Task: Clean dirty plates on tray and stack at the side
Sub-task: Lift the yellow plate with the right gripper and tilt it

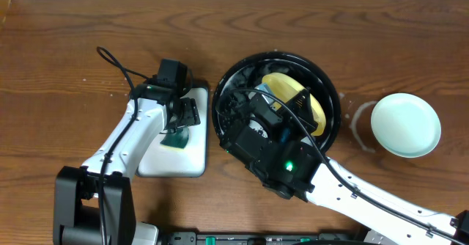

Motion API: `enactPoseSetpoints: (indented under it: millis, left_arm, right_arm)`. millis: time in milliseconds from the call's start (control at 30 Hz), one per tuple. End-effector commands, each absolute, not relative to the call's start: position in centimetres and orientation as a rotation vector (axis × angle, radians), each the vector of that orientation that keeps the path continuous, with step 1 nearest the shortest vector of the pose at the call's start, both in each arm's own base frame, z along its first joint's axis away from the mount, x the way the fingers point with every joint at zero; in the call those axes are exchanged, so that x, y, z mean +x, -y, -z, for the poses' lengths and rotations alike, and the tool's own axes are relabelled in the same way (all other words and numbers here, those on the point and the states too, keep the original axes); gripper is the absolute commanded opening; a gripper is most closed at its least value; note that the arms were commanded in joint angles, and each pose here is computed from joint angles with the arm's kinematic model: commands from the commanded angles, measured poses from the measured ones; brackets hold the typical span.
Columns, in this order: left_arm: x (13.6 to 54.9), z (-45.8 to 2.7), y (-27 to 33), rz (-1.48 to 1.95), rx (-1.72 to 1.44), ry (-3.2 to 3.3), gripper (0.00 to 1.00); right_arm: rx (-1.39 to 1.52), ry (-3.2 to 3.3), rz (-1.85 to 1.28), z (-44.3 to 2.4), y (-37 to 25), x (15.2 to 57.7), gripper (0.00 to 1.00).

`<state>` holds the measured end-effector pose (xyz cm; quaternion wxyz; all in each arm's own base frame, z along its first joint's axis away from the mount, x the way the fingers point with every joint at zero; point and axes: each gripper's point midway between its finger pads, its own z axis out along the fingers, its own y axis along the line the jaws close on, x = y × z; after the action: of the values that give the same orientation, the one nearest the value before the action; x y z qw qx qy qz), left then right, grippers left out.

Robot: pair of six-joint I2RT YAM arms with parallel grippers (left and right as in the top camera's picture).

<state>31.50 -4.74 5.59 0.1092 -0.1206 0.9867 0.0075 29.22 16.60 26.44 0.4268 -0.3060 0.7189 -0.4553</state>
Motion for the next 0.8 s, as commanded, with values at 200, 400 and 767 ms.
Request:
enactPoseSetpoints:
  millis: [200,400,767]
  left_arm:
    - [31.7,-5.9,4.5,-0.032,-0.346,-2.891,0.81]
    - [31.7,-5.9,4.5,-0.032,-0.346,-2.891,0.81]
    - [31.7,-5.9,4.5,-0.032,-0.346,-2.891,0.81]
  right_arm:
    - [-0.714,-1.763,1.152,-28.1,-16.4,29.1,0.01]
    - [-0.709,-1.765,1.149,-28.1,-16.4,29.1,0.01]
    - [-0.728,-1.808,1.11,-27.2,-16.3,29.4,0.01]
